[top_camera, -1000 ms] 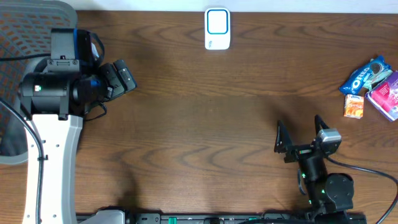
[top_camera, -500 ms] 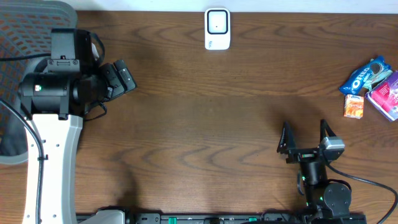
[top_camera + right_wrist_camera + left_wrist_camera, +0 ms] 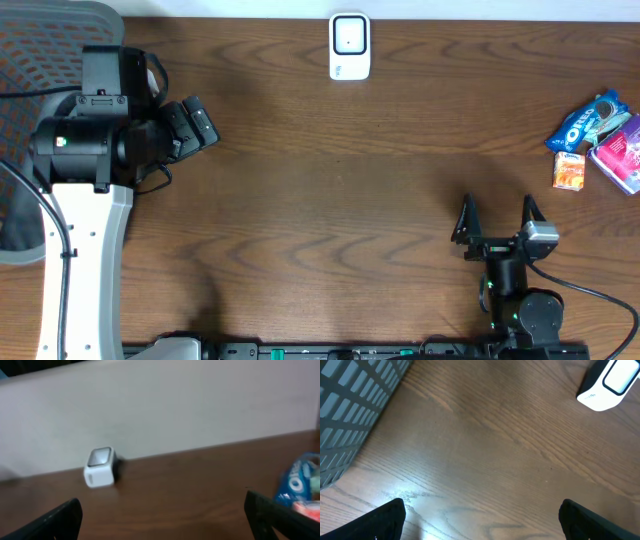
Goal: Scan the item barcode
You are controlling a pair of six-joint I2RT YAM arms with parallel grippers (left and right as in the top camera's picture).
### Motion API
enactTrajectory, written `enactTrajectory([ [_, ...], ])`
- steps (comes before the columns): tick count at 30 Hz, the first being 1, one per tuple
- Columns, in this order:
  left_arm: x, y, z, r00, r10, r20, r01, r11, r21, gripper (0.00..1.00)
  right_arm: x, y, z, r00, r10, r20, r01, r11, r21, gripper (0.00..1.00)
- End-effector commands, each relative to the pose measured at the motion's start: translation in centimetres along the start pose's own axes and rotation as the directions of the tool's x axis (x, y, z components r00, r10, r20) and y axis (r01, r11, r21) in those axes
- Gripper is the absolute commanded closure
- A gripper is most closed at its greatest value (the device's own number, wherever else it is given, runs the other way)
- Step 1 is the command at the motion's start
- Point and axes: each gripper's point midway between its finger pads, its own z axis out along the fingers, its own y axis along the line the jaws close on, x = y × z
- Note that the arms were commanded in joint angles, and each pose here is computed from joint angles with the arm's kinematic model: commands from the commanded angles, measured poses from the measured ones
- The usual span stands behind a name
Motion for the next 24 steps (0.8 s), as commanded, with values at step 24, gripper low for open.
enactTrajectory([
  [24, -0.1, 0.2, -0.1, 1.0, -0.001, 0.003, 0.001, 1.0, -0.008, 0.02, 3.1, -1.4, -0.2, 0.988, -0.087, -0.127, 0.093, 0.995, 0.042, 0.01],
])
